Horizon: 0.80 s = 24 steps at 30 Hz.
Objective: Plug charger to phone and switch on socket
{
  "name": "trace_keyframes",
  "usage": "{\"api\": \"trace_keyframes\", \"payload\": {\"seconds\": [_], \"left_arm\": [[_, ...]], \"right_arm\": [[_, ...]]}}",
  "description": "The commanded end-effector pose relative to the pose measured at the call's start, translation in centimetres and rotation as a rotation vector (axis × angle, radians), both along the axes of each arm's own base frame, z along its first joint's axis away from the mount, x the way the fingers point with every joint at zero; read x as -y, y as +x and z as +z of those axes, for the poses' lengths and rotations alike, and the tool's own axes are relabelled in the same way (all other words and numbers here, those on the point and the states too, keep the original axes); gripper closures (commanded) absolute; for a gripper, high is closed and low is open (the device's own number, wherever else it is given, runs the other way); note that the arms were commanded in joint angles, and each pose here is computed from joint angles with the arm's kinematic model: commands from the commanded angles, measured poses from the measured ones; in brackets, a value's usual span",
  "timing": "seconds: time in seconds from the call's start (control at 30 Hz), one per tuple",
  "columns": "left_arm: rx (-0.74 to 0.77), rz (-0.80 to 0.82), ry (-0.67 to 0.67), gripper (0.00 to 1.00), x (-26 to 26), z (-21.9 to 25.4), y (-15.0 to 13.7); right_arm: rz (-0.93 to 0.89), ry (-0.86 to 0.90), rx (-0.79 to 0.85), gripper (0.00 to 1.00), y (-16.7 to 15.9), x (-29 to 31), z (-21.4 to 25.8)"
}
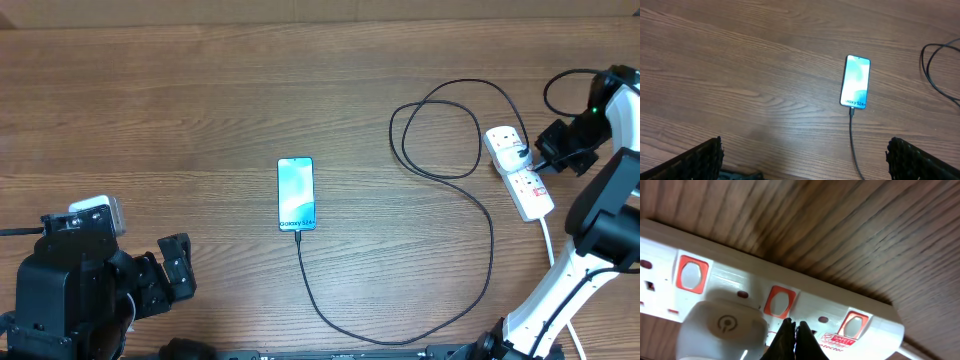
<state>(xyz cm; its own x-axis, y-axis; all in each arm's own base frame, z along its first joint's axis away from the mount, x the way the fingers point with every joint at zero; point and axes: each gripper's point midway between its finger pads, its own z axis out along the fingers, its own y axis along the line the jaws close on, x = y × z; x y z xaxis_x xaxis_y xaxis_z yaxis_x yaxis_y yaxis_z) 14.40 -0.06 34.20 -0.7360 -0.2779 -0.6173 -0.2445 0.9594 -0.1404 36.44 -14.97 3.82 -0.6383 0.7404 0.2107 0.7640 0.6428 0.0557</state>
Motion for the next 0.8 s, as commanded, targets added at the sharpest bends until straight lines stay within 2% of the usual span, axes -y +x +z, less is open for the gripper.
{"api": "trace_keyframes", "payload": {"seconds": [0.0,0.47,0.77], "left_arm": [[0.004,0.020,0.000,0.00,-0.2,0.0,0.1],[0.004,0.021,0.001,0.00,-0.2,0.0,0.1],[0.004,0.021,0.001,0.01,-0.2,0.0,0.1]], "right_arm": [[0.014,0.012,0.009,0.96,0.2,-0.4,-0.2],[0.021,0.054,0.046,0.96,0.9,-1.1,-0.3],[0.035,0.063,0.034,0.96,0.5,-2.2,-2.6]]}}
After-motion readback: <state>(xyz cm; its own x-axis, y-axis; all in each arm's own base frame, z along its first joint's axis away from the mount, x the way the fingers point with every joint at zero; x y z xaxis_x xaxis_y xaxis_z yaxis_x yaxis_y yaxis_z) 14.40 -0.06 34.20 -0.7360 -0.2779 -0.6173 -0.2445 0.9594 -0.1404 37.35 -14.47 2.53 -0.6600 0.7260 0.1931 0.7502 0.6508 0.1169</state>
